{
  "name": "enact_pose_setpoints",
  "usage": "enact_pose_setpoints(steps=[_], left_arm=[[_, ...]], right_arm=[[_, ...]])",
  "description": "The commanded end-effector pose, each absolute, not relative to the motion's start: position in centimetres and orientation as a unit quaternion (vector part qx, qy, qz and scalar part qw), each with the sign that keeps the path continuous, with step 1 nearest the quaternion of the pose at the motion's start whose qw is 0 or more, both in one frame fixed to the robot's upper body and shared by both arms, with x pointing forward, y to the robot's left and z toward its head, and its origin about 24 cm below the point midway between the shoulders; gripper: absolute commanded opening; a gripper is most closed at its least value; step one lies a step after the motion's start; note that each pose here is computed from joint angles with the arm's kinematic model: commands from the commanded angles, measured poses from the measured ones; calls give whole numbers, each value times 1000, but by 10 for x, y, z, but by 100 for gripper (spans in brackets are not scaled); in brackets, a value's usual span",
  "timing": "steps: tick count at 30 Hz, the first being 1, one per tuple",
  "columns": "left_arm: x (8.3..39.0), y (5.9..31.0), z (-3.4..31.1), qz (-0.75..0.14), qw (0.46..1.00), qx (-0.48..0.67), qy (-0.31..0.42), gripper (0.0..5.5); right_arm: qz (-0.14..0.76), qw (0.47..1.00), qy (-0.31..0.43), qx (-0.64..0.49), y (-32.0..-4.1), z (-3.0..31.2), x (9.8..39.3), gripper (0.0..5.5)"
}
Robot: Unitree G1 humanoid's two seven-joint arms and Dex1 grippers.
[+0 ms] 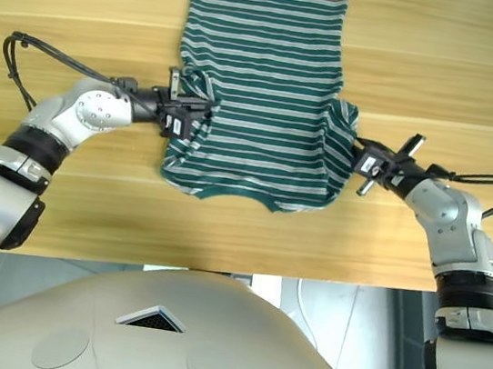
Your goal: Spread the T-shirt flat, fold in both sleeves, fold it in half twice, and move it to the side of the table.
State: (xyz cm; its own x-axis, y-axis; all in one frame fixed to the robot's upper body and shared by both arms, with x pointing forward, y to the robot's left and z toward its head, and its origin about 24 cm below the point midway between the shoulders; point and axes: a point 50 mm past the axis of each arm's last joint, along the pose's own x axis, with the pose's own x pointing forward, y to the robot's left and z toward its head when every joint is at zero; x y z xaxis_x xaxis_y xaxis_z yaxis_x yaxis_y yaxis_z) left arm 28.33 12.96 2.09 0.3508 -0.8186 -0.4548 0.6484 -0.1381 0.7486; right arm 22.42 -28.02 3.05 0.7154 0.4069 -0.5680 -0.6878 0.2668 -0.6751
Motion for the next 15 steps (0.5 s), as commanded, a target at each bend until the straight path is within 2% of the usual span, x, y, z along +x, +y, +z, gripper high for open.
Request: enact_pose_setpoints(steps=[1, 2, 6, 9, 15], left_arm=[[276, 134, 10, -588, 639, 493, -50, 104], [275, 134, 10, -589, 639, 493, -48, 133], [275, 136, 9, -591, 637, 493, -42, 192], [276, 137, 9, -585, 640, 496, -43, 237], [279, 136, 8, -573, 642, 507, -45, 311]], right_arm=[[321, 792, 148, -499, -291, 37, 222, 79], [309, 796, 144, -501, -294, 40, 223, 100], [247, 787, 162, -541, -317, 50, 220, 167], [266, 765, 185, -556, -319, 48, 208, 222], [345, 736, 195, -549, -301, 35, 185, 226]])
